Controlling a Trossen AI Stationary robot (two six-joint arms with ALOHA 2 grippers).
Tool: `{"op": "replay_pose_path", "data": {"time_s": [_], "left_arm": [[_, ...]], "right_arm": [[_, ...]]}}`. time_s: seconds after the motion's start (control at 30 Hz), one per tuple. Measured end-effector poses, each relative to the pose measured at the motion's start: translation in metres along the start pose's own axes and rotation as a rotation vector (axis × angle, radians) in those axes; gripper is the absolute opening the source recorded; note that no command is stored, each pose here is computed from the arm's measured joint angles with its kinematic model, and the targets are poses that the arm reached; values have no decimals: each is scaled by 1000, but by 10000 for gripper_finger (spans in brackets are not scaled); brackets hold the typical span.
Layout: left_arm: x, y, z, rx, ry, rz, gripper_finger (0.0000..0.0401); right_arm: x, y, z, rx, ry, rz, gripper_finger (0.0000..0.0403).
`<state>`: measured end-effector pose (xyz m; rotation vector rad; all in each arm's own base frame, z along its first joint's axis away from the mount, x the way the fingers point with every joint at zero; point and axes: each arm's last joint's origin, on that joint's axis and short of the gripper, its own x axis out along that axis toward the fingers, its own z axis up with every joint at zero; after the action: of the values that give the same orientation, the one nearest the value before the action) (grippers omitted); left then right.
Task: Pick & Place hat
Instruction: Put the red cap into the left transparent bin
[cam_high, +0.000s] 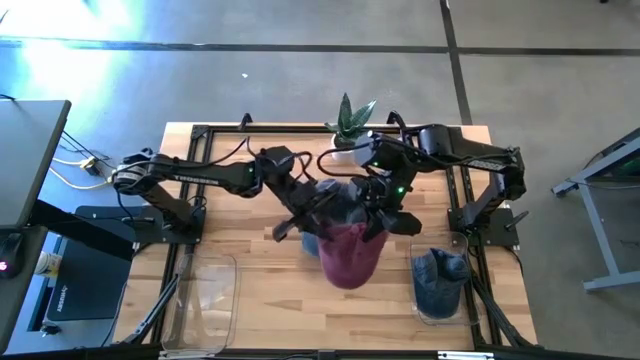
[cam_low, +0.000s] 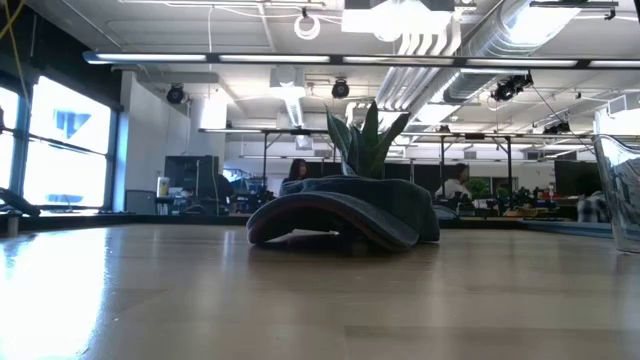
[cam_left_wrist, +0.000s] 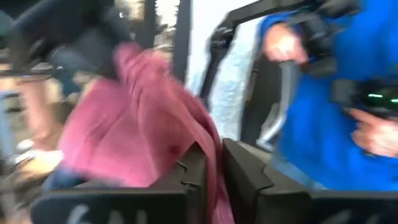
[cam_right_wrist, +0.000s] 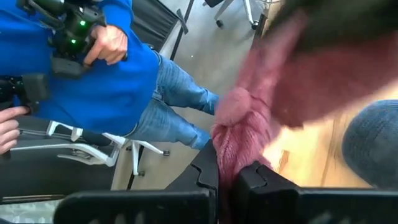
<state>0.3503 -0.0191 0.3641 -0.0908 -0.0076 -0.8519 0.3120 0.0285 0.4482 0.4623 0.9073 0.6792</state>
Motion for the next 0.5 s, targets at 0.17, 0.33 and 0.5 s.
{"op": "replay_pose_path", "data": {"time_s": [0.17,0.33,0.5], "left_arm": [[-1,-5,12,-17,-17,-108,4],[-1,-2,14,-104,-14,-45,42],[-11,8,15,-134,-2,38,142]], "right_arm": [[0,1,1,-21,-8,3,4],[0,2,2,-35,-12,22,3],[0,2,2,-38,-13,31,6]]}}
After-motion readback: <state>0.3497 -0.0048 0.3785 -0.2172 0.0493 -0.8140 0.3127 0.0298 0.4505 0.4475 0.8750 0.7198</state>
